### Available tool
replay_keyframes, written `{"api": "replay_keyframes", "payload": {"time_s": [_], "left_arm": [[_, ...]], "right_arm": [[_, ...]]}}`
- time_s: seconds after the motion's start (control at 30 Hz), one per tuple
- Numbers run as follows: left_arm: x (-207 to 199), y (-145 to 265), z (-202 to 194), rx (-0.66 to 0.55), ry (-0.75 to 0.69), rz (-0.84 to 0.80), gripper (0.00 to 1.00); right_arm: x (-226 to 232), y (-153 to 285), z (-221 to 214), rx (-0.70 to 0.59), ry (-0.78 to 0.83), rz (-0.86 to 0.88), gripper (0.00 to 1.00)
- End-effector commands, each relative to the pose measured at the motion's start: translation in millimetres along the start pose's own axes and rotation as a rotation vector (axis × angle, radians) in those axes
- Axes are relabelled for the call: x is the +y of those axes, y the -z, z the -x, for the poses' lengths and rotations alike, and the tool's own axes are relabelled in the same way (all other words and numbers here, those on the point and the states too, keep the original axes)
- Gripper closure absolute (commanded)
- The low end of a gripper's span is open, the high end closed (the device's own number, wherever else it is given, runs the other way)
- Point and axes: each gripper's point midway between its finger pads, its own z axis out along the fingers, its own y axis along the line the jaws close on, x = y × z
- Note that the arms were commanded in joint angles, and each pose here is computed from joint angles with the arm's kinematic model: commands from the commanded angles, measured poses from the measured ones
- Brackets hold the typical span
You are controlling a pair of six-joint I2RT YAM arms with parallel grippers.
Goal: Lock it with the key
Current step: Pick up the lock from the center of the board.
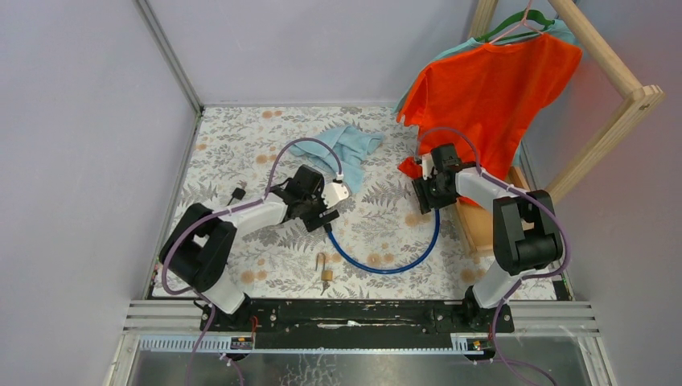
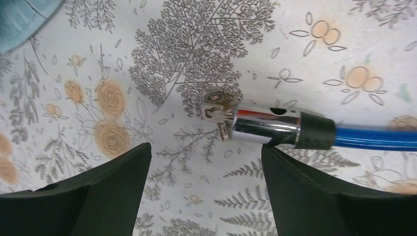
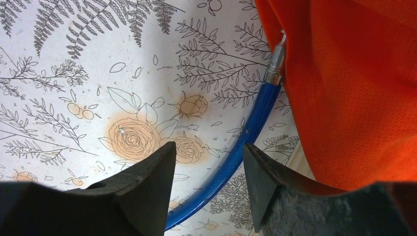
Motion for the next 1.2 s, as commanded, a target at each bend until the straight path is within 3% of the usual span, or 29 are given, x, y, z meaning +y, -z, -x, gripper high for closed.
{"api": "replay_keyframes", "payload": {"time_s": [0.0,0.27,0.63,0.97,1.17], "left_arm": [[-15,17,1,0.002,0.158,-0.044,0.10],[-24,37,-7,0.021,0.256,-0.039,0.11],[-53,32,-3,-0.006,0.350,-0.166,0.12],[-63,9,14,0.005,0.423,-0.285,0.23],[-67,-3,31,0.017,0.507,-0.364,0.24]], "right_arm": [[-15,-4,14,-0.031,0.020,-0.047,0.41],[-27,6,20,-0.066,0.028,-0.103,0.42],[-39,-5,26,-0.070,0.027,-0.119,0.43],[-30,-12,22,-0.036,-0.029,-0.078,0.61],[-22,-10,15,-0.028,-0.089,-0.051,0.63]]}}
